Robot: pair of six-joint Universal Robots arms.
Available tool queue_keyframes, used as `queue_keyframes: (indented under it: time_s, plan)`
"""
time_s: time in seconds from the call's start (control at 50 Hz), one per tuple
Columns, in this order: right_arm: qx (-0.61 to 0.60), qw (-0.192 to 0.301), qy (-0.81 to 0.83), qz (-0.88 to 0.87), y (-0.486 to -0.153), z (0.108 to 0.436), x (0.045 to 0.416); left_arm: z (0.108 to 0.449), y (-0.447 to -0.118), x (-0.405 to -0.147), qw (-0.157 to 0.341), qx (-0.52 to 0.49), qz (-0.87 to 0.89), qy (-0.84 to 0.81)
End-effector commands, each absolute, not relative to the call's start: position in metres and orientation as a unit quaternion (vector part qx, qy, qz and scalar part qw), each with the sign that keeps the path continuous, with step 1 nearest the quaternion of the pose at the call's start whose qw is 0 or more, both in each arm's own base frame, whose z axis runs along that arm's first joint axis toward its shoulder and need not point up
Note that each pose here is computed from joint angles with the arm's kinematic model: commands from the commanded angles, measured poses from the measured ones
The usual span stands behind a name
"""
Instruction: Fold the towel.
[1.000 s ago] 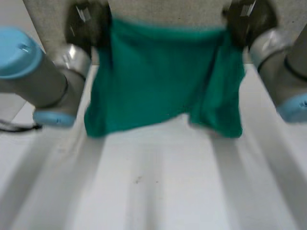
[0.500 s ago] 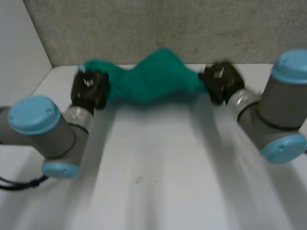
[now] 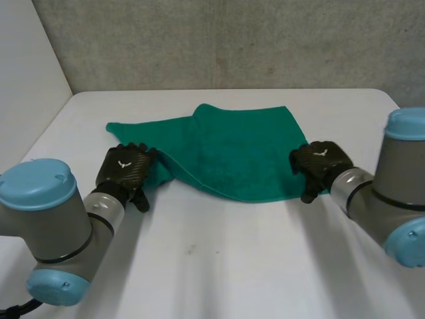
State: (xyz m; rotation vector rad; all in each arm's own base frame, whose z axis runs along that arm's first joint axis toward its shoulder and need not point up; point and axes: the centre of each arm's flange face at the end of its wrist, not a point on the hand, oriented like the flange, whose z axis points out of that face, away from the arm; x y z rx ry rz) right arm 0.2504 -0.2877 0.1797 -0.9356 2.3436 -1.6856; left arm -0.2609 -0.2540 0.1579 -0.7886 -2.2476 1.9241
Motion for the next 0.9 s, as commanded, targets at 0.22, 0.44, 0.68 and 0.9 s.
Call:
queue_keyframes:
  time_s: [0.22, 0.44, 0.68, 0.9]
  plan:
    - [-0.375, 0.018, 0.751, -0.544, -0.347, 0.148, 0.223, 0.157, -0.258, -0.255, 0.036, -0.248, 0.622, -0.742]
    - [-0.392, 0.011, 0.745, -0.539, -0.37, 0.127, 0.228, 0.157, -0.257, -0.255, 0.035, -0.248, 0.621, -0.743]
    - [-0.392, 0.011, 0.74, -0.546, -0.382, 0.121, 0.231, 0.156, -0.257, -0.255, 0.036, -0.248, 0.62, -0.744]
    - [-0.393, 0.01, 0.74, -0.546, -0.387, 0.116, 0.233, 0.156, -0.257, -0.255, 0.035, -0.248, 0.619, -0.745]
